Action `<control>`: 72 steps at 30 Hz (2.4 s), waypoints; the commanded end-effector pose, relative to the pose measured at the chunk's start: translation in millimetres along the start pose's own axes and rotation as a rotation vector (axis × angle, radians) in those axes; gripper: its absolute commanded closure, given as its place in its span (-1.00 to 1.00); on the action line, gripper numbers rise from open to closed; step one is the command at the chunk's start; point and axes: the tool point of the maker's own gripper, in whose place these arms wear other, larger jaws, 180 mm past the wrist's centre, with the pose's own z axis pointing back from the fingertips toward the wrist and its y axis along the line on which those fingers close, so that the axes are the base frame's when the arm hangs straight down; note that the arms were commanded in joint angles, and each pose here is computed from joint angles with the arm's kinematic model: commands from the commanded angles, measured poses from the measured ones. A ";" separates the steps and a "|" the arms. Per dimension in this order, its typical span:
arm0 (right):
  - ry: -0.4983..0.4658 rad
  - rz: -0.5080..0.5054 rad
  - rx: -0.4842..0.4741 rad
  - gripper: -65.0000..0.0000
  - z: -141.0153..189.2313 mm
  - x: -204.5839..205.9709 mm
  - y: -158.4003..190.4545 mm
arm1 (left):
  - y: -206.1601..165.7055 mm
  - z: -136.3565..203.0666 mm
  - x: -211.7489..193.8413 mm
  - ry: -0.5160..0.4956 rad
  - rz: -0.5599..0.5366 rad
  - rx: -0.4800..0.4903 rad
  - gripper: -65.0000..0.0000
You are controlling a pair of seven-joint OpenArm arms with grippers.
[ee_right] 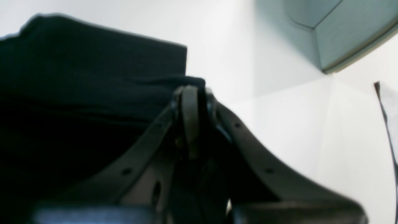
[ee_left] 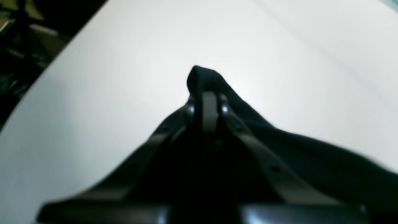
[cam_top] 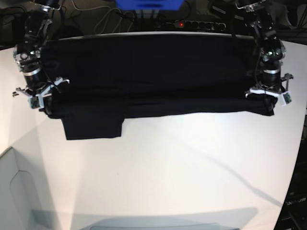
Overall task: Fold the T-shirt properly
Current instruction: 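Lift the hem and fold it over toward the folded edge with both grippers, then lower the hem onto the folded shirt and open both grippers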
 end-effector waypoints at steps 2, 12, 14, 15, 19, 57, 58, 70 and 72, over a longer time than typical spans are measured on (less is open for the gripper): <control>-0.037 0.013 -0.005 1.00 4.2 8.6 -4.9 | 12.6 4.5 13.7 -0.055 0.008 0.036 1.00; 0.084 -0.037 0.016 1.00 -1.5 -41.4 -4.8 | 21.6 9.0 0.9 -0.022 0.009 0.057 1.00; 0.091 -0.038 0.017 1.00 -0.9 -44.2 -4.7 | 23.6 7.8 -5.2 -0.006 0.013 0.062 1.00; 0.092 -0.037 0.017 1.00 -0.5 -44.2 -4.6 | 25.3 6.9 -9.0 0.003 0.015 0.065 1.00; 0.077 -0.012 0.051 1.00 1.4 -37.3 0.9 | 29.2 5.0 -16.9 0.025 0.017 0.072 1.00; 0.137 0.075 0.171 0.91 35.1 -52.6 22.6 | 36.2 3.6 -84.8 0.186 0.088 0.107 1.00; 0.138 0.076 0.171 0.80 35.5 -53.0 22.3 | 36.2 3.6 -84.8 0.186 0.088 0.107 1.00; -0.044 0.130 0.050 0.01 31.5 24.6 -4.8 | 32.7 3.0 -83.8 0.184 0.085 0.097 1.00; -0.035 0.119 0.085 0.00 14.6 27.8 6.3 | 26.6 2.1 -86.0 0.192 0.077 0.080 1.00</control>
